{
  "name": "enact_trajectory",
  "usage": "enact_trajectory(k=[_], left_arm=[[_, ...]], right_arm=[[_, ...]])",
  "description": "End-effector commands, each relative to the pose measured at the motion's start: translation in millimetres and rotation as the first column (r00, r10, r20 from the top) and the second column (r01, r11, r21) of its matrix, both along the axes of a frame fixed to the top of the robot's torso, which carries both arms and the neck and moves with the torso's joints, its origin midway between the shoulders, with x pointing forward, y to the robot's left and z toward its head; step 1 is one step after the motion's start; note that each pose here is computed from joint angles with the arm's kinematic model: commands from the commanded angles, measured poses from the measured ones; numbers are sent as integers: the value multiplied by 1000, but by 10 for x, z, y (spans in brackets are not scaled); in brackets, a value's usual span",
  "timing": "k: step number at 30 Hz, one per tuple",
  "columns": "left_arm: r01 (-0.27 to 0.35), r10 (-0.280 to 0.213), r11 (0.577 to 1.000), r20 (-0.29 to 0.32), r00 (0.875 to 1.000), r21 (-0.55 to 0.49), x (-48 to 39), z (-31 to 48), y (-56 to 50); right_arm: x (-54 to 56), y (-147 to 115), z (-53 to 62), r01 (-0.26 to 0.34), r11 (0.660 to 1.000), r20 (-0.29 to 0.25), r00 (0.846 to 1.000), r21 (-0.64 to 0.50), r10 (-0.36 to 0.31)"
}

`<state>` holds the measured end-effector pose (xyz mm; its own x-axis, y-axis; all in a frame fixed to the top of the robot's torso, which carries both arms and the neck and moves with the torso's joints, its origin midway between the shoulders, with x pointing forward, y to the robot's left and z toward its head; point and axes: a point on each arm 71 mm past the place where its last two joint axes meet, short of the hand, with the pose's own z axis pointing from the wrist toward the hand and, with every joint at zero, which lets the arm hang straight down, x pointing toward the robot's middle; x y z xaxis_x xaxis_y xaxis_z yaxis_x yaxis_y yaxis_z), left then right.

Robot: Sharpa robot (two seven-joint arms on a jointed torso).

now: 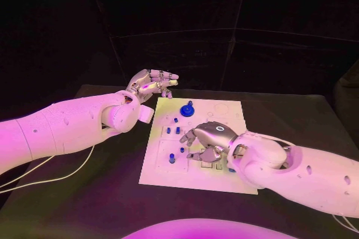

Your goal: Assemble the parts on the task board

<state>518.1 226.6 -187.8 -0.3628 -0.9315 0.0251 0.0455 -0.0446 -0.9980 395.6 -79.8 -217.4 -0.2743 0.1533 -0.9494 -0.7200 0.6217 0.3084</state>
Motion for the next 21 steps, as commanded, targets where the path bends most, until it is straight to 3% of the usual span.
enact_trajectory(k=[1,3,4,8,11,15,21], left_arm=[[12,-11,1000,4,1000,-9,0,14,1],[10,-10,1000,5,1000,-8,0,14,9],[10,-10,1000,5,1000,-8,-1,14,14],[8,-8,1000,5,1000,-8,-2,13,22],[9,-9,1000,6,1000,-8,-2,12,23],[10,-10,1000,6,1000,-9,-2,9,23],[8,-8,1000,6,1000,-8,-3,7,43]], right_arm=[[46,-200,119,105,990,-143,986,95,-91],[71,-382,164,180,978,-191,969,104,-158],[90,-547,188,248,963,-228,949,108,-219],[119,-917,195,395,915,-297,886,84,-355],[122,-1084,183,448,893,-314,856,53,-411],[114,-1285,164,501,865,-298,824,-18,-483],[91,-1445,103,534,836,-256,797,-124,-547]])
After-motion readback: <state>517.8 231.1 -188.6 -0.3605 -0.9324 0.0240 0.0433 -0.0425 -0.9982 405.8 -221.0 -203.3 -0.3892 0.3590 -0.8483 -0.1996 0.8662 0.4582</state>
